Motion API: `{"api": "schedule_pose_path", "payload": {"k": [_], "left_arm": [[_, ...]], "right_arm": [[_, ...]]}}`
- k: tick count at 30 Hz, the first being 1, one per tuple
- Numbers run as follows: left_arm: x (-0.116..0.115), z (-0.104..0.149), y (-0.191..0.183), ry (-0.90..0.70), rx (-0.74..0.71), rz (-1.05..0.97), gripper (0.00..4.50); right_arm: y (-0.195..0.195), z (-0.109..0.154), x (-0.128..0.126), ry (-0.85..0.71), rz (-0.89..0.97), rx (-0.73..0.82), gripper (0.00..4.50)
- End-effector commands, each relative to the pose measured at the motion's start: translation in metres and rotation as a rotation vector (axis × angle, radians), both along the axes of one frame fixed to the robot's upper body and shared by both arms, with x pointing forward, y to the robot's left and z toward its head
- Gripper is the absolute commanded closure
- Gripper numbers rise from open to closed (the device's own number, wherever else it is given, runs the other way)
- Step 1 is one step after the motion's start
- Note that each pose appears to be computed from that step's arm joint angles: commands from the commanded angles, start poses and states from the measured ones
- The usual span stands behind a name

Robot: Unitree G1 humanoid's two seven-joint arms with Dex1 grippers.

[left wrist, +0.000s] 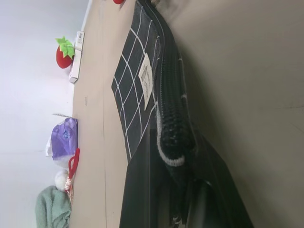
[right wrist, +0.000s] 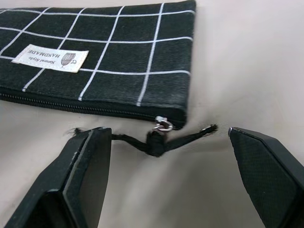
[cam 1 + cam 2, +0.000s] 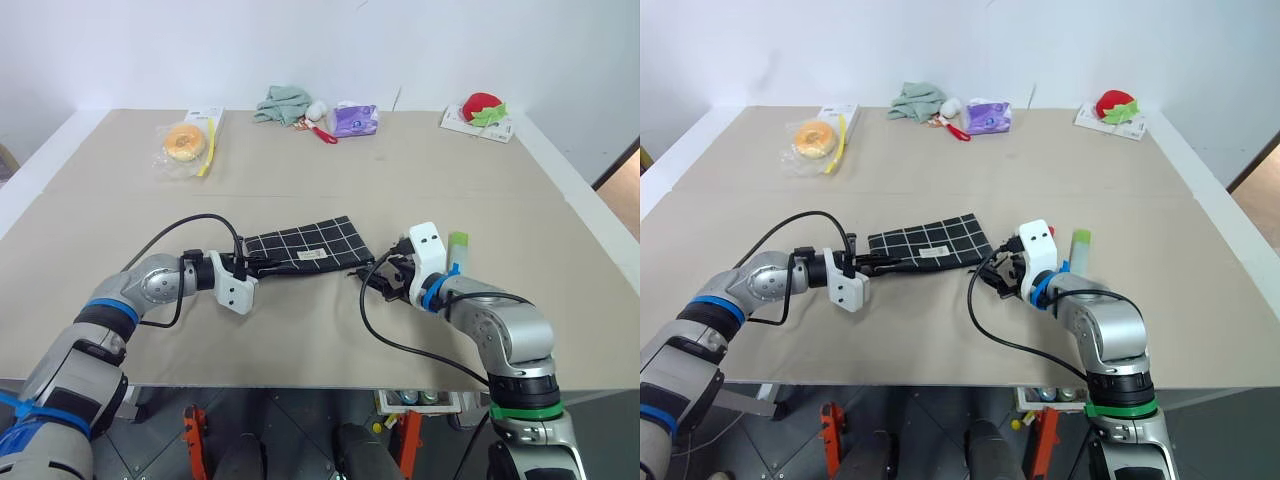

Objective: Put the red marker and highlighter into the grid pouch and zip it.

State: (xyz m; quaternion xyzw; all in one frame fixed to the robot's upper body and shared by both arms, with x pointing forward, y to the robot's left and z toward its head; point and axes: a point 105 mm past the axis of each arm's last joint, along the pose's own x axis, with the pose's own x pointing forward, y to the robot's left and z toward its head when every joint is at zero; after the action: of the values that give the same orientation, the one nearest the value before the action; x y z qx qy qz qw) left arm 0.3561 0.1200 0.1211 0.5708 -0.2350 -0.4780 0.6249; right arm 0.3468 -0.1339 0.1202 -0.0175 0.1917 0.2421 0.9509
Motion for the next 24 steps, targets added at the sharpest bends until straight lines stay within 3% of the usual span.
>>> {"api": "schedule_pose_path", "payload": {"k": [1,4,9,11,24], "left_arm": [[-0.006,-0.013,-0.003,0.042,0.024,-0.015,4.5],[-0.006,-0.012,-0.003,0.043,0.022,-0.013,4.5],[-0.006,-0.011,-0.004,0.043,0.017,-0.012,4.5],[-0.006,-0.012,-0.005,0.045,0.018,-0.011,4.5],[-0.002,0.0,-0.018,0.07,-0.112,0.011,4.5]], "right_arm": [[0.005,0.006,0.004,-0.03,-0.005,0.0,0.25],[0.003,0.002,0.006,-0.019,-0.017,-0.029,1.15],[0.002,0.001,0.006,-0.025,-0.022,-0.031,3.79],[0.002,0.0,0.006,-0.024,-0.017,-0.035,4.44],[0.067,0.02,-0.025,-0.052,0.295,0.114,4.44]]}}
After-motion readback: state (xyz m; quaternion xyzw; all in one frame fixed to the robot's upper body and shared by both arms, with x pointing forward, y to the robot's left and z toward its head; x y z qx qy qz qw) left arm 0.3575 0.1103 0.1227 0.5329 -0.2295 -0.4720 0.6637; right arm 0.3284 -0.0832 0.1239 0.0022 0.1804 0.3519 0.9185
